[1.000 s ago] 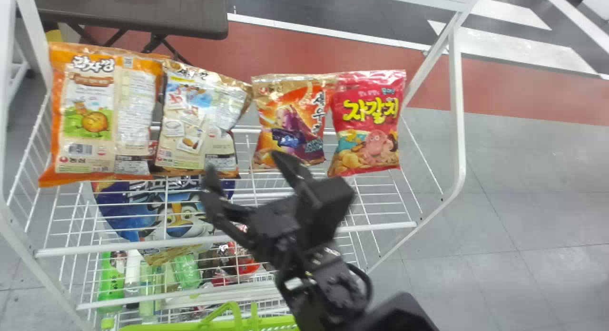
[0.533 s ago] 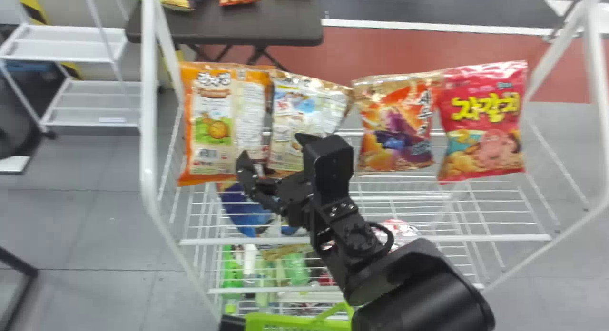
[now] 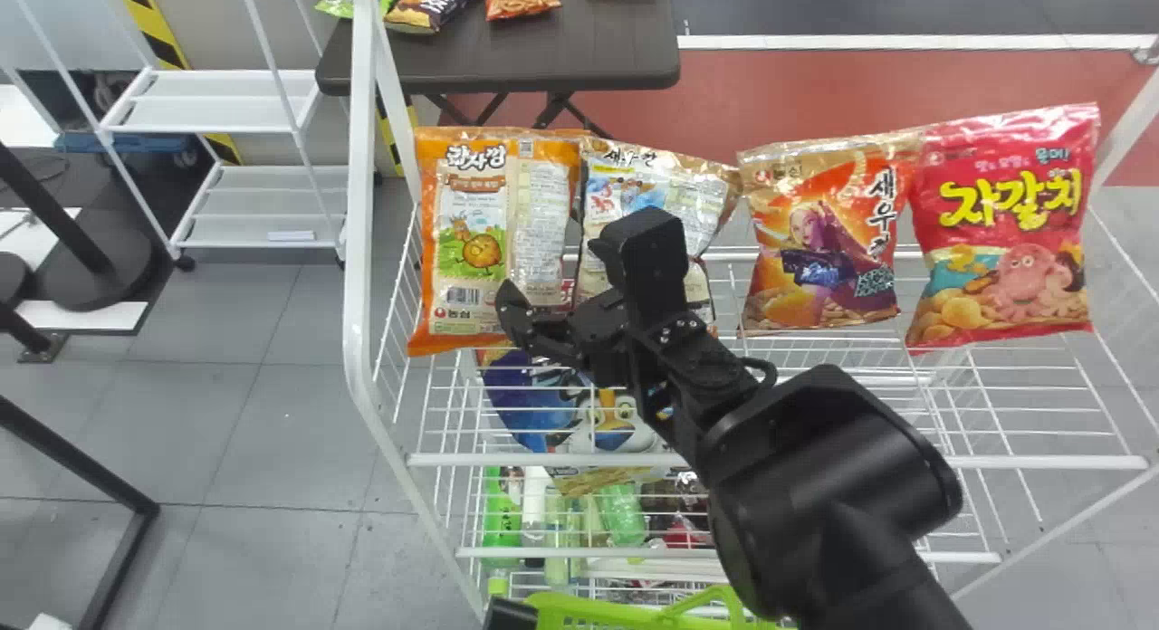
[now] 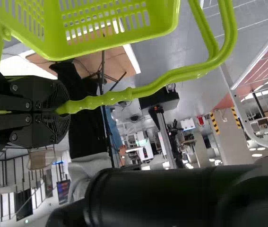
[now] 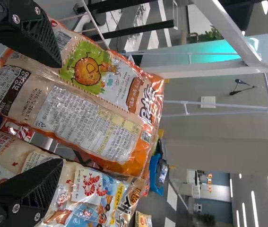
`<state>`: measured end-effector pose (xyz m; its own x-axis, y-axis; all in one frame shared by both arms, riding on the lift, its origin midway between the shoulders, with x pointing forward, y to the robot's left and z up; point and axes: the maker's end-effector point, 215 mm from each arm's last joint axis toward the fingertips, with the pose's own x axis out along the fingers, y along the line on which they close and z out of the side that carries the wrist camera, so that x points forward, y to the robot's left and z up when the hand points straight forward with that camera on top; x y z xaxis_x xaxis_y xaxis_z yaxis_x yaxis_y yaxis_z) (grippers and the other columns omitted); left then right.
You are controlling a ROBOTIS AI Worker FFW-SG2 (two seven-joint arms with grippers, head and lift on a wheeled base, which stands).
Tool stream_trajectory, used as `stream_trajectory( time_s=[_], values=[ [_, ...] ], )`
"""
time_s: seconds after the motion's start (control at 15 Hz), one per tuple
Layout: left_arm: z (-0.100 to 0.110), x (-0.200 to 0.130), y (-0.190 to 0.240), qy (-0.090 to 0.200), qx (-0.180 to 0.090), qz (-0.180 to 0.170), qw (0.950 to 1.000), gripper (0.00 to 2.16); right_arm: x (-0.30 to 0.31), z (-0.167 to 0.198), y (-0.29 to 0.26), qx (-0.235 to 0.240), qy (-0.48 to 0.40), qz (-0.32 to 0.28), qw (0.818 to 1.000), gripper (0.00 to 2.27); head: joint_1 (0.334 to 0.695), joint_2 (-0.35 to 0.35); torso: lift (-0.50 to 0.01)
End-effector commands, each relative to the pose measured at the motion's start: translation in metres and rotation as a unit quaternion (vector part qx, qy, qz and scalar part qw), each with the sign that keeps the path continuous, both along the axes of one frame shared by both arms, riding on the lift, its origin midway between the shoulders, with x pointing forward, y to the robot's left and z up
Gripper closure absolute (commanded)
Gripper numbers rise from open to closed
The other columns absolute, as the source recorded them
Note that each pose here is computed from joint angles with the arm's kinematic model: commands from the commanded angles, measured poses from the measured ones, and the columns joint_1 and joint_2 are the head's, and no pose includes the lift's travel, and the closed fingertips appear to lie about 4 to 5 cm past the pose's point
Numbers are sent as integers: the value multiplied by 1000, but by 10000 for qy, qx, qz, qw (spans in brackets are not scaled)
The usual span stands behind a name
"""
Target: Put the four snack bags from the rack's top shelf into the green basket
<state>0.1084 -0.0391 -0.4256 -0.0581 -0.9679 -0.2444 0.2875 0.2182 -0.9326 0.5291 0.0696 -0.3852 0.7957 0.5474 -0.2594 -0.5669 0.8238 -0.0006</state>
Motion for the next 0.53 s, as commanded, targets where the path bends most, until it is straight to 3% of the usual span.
stream_trajectory(
  time_s=[0.0,0.13,0.2,0.27,0.33,0.4,0.47],
  values=[
    [0,0,0,3,4,-4,10000,2145,13,-9,1,-157,66,87,9998,110,695,56,0],
    [1,1,-1,-5,-31,-17,10000,2145,20,-12,3,-224,100,220,9995,154,695,58,0],
    [4,1,-3,7,-100,-27,9999,2145,23,-10,6,-248,87,295,9992,296,695,59,0],
    [14,1,-7,120,-361,-41,9993,2142,17,-18,9,-296,242,395,9985,903,695,60,0],
    [26,-10,-14,459,-685,-213,9964,2142,3,-24,15,-306,428,512,9973,1717,695,61,0],
    [26,-13,-17,473,-710,-311,9959,2142,1,-20,16,-334,408,561,9970,2037,695,61,0],
    [23,-11,-16,448,-634,-285,9966,2142,-6,-25,20,-422,570,735,9948,2209,695,60,0]
  ],
)
